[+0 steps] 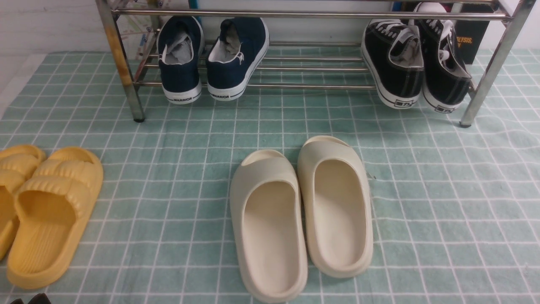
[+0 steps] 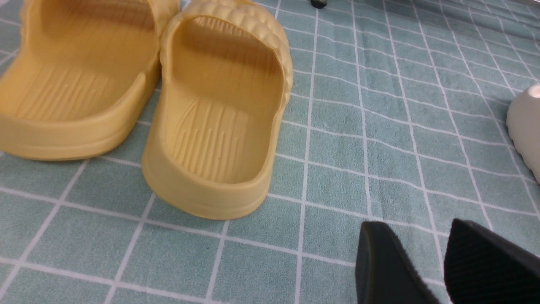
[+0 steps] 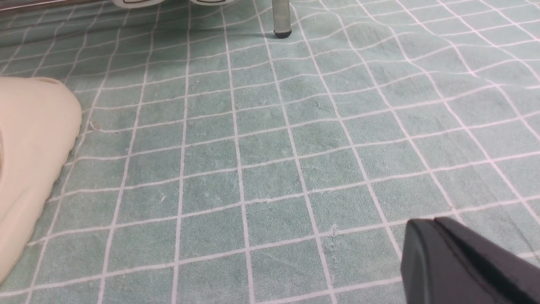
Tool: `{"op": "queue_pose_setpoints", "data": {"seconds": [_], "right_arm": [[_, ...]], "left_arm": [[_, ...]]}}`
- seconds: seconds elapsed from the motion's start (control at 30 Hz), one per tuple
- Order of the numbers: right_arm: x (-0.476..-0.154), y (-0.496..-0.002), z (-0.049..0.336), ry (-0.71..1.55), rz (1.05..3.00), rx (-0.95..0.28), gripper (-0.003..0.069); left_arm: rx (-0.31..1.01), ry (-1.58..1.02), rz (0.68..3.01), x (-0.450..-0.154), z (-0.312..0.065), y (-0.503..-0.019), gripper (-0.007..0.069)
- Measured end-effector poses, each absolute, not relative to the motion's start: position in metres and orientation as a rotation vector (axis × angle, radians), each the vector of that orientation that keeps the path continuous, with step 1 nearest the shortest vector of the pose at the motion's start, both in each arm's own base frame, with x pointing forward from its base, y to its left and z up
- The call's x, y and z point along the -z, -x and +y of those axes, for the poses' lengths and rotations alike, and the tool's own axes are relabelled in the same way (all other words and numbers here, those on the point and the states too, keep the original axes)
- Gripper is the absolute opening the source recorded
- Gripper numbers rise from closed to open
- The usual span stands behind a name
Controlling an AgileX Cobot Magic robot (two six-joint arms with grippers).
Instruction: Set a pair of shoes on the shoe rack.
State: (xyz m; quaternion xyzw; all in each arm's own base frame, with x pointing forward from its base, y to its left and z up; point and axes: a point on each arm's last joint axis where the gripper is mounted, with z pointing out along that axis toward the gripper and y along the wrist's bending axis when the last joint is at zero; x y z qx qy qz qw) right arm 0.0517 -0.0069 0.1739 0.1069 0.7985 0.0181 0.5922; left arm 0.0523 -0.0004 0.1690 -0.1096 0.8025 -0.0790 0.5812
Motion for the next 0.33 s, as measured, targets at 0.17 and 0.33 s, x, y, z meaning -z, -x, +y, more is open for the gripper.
{"op": "queue_pose_setpoints", "data": {"seconds": [0.17, 0.33], "right_arm": [[-0.1739, -0.0517, -0.0068, -0.249, 1.857, -0.042, 0.0044], [-0.1739, -0.0517, -0.0068, -0.249, 1.857, -0.042, 0.0052]], "left_arm": [[0.185, 0.256, 1.875, -0.169, -0.0004, -0.0523, 0.0239], [0.185, 0.256, 1.875, -0.169, -0.0004, -0.0523, 0.0239]]}}
